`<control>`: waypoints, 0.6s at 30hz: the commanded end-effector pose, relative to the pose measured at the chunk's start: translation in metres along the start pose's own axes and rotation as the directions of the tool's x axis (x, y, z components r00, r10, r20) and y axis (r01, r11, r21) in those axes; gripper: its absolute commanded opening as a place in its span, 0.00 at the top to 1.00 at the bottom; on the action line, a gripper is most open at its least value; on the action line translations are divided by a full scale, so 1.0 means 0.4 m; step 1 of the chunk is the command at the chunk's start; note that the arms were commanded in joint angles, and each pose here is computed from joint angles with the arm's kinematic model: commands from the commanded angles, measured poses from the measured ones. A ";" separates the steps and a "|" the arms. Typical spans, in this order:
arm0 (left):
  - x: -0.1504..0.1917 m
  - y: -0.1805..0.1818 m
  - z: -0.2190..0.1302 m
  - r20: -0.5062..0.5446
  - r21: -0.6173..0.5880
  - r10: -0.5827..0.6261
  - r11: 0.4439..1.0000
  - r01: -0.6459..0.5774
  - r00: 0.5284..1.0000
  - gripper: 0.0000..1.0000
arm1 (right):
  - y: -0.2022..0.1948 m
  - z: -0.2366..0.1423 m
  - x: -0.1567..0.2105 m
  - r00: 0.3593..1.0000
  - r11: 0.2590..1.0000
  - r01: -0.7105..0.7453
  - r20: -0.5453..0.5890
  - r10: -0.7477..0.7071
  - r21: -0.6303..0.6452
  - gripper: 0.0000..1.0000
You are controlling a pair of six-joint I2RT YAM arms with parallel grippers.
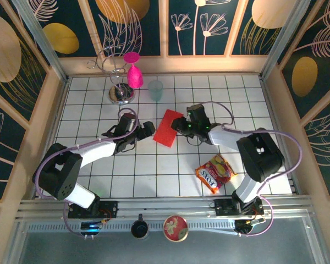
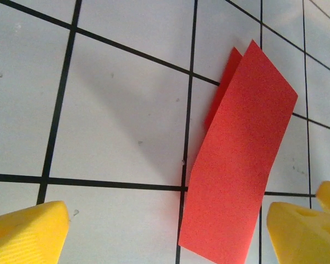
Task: Fold a paper plane with a square sheet of paper (pick it up from the middle)
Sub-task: Rotate the paper at the center of the table.
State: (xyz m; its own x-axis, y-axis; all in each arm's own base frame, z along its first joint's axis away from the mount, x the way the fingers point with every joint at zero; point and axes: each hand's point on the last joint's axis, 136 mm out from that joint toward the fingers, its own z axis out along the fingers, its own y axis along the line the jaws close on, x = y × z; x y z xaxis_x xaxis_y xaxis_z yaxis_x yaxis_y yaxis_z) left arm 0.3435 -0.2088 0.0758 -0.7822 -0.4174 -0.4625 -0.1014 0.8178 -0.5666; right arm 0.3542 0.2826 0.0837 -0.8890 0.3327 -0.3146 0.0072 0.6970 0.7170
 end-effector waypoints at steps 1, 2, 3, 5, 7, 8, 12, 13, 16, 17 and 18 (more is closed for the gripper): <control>-0.021 -0.015 -0.007 0.024 0.058 -0.049 0.997 0.048 0.999 0.01 | 0.041 0.053 0.014 0.997 0.998 0.046 -0.057 -0.048 -0.041 0.67; -0.020 -0.014 -0.008 0.022 0.062 -0.053 0.997 0.052 0.998 0.01 | 0.038 0.067 0.018 0.996 0.998 0.047 -0.069 -0.049 -0.034 0.67; -0.022 -0.014 -0.009 0.024 0.065 -0.057 0.996 0.055 0.998 0.01 | 0.033 0.082 0.025 0.995 0.998 0.052 -0.085 -0.054 -0.028 0.67; -0.021 -0.010 -0.011 0.025 0.063 -0.068 0.996 0.067 0.997 0.01 | 0.023 0.103 0.034 0.993 0.998 0.060 -0.104 -0.061 -0.014 0.67; -0.015 -0.006 -0.013 0.016 0.062 -0.082 0.995 0.081 0.997 0.01 | 0.008 0.122 0.042 0.989 0.997 0.074 -0.126 -0.074 0.001 0.67; -0.012 -0.006 -0.016 0.011 0.065 -0.088 0.994 0.087 0.996 0.01 | -0.002 0.130 0.049 0.987 0.997 0.080 -0.139 -0.077 0.013 0.67; 0.004 -0.009 -0.029 -0.011 0.088 -0.086 0.992 0.086 0.996 0.01 | -0.049 0.153 0.077 0.976 0.991 0.118 -0.189 -0.105 0.062 0.67; 0.008 -0.011 -0.031 -0.022 0.091 -0.076 0.993 0.078 0.997 0.02 | -0.062 0.157 0.087 0.970 0.988 0.140 -0.210 -0.122 0.073 0.67; 0.020 -0.016 -0.031 -0.049 0.101 -0.057 0.993 0.062 0.997 0.02 | -0.091 0.158 0.118 0.943 0.973 0.218 -0.272 -0.190 0.076 0.67; 0.022 -0.018 -0.031 -0.054 0.108 -0.056 0.992 0.062 0.997 0.02 | -0.102 0.157 0.130 0.931 0.966 0.246 -0.295 -0.214 0.076 0.67; 0.023 -0.022 -0.031 -0.056 0.118 -0.055 0.991 0.061 0.997 0.02 | -0.114 0.154 0.142 0.915 0.956 0.284 -0.319 -0.248 0.072 0.67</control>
State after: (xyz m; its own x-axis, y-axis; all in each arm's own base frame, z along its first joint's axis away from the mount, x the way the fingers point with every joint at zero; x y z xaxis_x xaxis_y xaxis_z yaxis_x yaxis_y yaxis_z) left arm 0.3318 -0.2119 0.0788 -0.8000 -0.4504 -0.3965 -0.1053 0.7559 -0.6462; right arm 0.3576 0.3193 0.0278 -0.9457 0.0817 -0.3145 -0.1432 0.7640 0.6291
